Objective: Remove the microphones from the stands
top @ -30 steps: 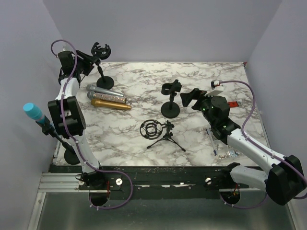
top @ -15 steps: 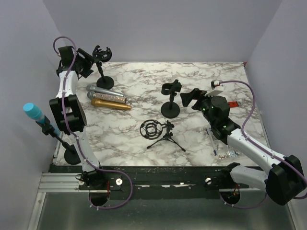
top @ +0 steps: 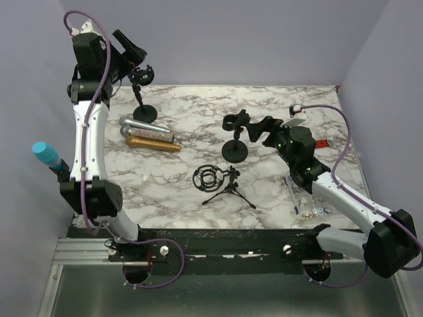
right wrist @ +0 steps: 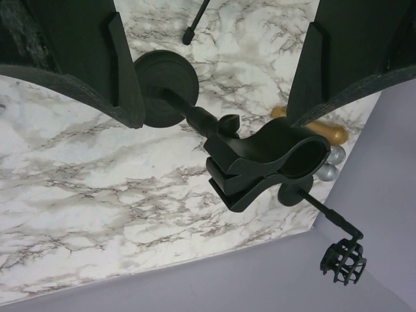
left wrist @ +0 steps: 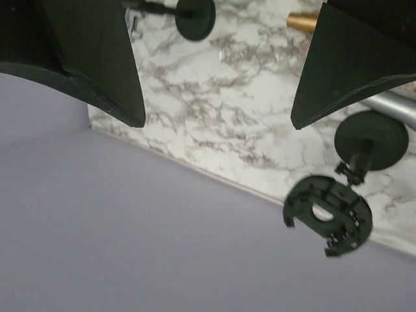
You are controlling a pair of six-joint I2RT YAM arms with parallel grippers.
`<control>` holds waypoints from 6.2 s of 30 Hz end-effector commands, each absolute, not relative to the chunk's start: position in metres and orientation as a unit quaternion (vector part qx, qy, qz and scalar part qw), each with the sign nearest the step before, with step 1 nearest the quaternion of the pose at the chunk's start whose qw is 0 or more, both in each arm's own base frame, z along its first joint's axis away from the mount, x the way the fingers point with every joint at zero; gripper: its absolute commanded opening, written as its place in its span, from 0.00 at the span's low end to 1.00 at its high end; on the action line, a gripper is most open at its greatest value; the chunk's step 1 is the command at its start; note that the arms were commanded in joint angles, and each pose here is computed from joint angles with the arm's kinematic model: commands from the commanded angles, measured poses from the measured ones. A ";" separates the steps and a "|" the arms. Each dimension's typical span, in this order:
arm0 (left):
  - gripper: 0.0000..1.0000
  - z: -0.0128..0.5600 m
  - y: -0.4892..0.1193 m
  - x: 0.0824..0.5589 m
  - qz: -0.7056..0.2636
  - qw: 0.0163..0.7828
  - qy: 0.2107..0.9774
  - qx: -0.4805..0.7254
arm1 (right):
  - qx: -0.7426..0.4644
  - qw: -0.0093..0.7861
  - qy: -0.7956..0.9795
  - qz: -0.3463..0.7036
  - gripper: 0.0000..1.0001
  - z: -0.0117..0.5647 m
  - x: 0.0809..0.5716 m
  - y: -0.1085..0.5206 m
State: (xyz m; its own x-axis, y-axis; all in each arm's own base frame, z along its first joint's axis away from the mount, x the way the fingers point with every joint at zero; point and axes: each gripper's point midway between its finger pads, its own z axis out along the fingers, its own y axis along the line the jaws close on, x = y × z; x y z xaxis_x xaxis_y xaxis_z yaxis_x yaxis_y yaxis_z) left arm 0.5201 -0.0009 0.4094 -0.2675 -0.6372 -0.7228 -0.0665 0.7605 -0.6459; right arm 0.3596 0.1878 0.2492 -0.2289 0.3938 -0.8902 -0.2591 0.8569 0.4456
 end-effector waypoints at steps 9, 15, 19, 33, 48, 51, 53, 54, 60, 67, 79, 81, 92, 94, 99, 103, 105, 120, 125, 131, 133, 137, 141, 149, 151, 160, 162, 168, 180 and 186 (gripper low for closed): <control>0.98 0.385 -0.081 0.307 -0.193 0.620 0.761 -0.019 | 0.026 0.575 0.751 0.323 1.00 0.276 0.343 0.211; 0.98 0.369 -0.073 0.227 -0.189 0.641 0.743 0.020 | 0.016 0.561 0.741 0.369 1.00 0.303 0.327 0.222; 0.97 0.365 -0.058 0.184 -0.181 0.663 0.726 -0.007 | 0.004 0.561 0.722 0.405 1.00 0.330 0.316 0.236; 0.99 0.358 0.083 0.120 0.129 0.701 0.671 -0.206 | -0.139 0.505 0.676 0.518 1.00 0.361 0.240 0.403; 0.99 0.370 0.146 0.135 0.304 0.686 0.525 -0.403 | -0.150 0.508 0.703 0.474 1.00 0.342 0.236 0.414; 0.98 0.365 0.140 0.142 0.269 0.687 0.539 -0.406 | -0.149 0.508 0.707 0.469 1.00 0.337 0.236 0.412; 0.99 0.364 0.138 0.144 0.263 0.686 0.549 -0.398 | -0.147 0.508 0.709 0.466 1.00 0.334 0.237 0.411; 0.99 0.364 0.139 0.144 0.273 0.683 0.551 -0.395 | -0.147 0.506 0.712 0.464 1.00 0.331 0.238 0.411; 0.98 0.374 0.149 0.144 0.347 0.675 0.528 -0.381 | -0.153 0.498 0.718 0.461 1.00 0.320 0.238 0.416; 0.99 0.384 0.160 0.153 0.360 0.663 0.514 -0.408 | -0.150 0.498 0.724 0.453 1.00 0.314 0.237 0.410; 0.97 0.378 0.174 0.166 0.352 0.648 0.515 -0.437 | -0.144 0.505 0.733 0.433 1.00 0.302 0.237 0.394; 0.96 0.376 0.174 0.171 0.351 0.647 0.521 -0.432 | -0.145 0.503 0.734 0.432 1.00 0.300 0.237 0.395; 0.65 0.369 0.177 0.189 0.351 0.647 0.543 -0.404 | -0.148 0.500 0.738 0.429 1.00 0.294 0.237 0.396; 0.48 0.368 0.176 0.191 0.348 0.648 0.548 -0.399 | -0.149 0.499 0.738 0.429 1.00 0.293 0.236 0.396; 0.37 0.372 0.168 0.192 0.320 0.654 0.561 -0.393 | -0.150 0.500 0.737 0.430 1.00 0.293 0.236 0.397; 0.30 0.381 0.155 0.191 0.269 0.667 0.576 -0.389 | -0.150 0.502 0.735 0.431 1.00 0.291 0.237 0.397; 0.27 0.388 0.150 0.189 0.251 0.674 0.577 -0.387 | -0.151 0.501 0.735 0.431 1.00 0.290 0.237 0.398; 0.15 0.419 0.067 0.214 0.055 0.703 0.647 -0.290 | -0.144 0.509 0.732 0.430 1.00 0.291 0.234 0.387; 0.12 0.417 0.020 0.232 -0.032 0.701 0.680 -0.213 | -0.137 0.514 0.731 0.426 1.00 0.292 0.233 0.379; 0.10 0.404 -0.010 0.245 -0.049 0.679 0.711 -0.176 | -0.133 0.517 0.732 0.422 1.00 0.292 0.232 0.372; 0.10 0.401 -0.013 0.248 -0.037 0.681 0.707 -0.185 | -0.132 0.517 0.733 0.423 1.00 0.292 0.232 0.372; 0.12 0.400 -0.023 0.252 -0.031 0.688 0.695 -0.207 | -0.134 0.514 0.734 0.423 1.00 0.292 0.231 0.373; 0.13 0.396 -0.039 0.262 -0.017 0.684 0.698 -0.210 | -0.136 0.511 0.736 0.422 1.00 0.289 0.231 0.374; 0.39 0.394 -0.047 0.268 -0.024 0.681 0.698 -0.222 | -0.132 0.509 0.745 0.411 1.00 0.285 0.226 0.376; 0.50 0.398 -0.047 0.266 -0.030 0.687 0.693 -0.218 | -0.139 0.508 0.745 0.410 1.00 0.284 0.222 0.382; 0.92 0.416 -0.064 0.255 -0.086 0.703 0.691 -0.144 | -0.147 0.540 0.745 0.363 1.00 0.283 0.203 0.412; 0.98 0.424 -0.064 0.249 -0.100 0.707 0.688 -0.131 | -0.140 0.552 0.742 0.354 1.00 0.288 0.199 0.418; 0.99 0.451 -0.037 0.214 -0.118 0.735 0.655 -0.132 | -0.123 0.589 0.731 0.320 1.00 0.300 0.186 0.442; 0.98 0.457 0.048 0.132 -0.166 0.798 0.535 -0.222 | -0.107 0.653 0.706 0.252 1.00 0.322 0.173 0.501; 0.98 0.450 0.052 0.128 -0.159 0.796 0.542 -0.217 | -0.099 0.680 0.698 0.203 1.00 0.331 0.186 0.526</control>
State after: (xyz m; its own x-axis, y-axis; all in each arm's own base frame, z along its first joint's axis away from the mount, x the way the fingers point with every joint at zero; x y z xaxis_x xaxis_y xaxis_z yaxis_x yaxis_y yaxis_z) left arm 0.1251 0.0512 0.4634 0.3875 -0.5313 -0.7534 0.0550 0.8291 -0.5564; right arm 0.1722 0.5245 0.3194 -0.1267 0.1567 -0.9795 -0.5119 0.8355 0.1998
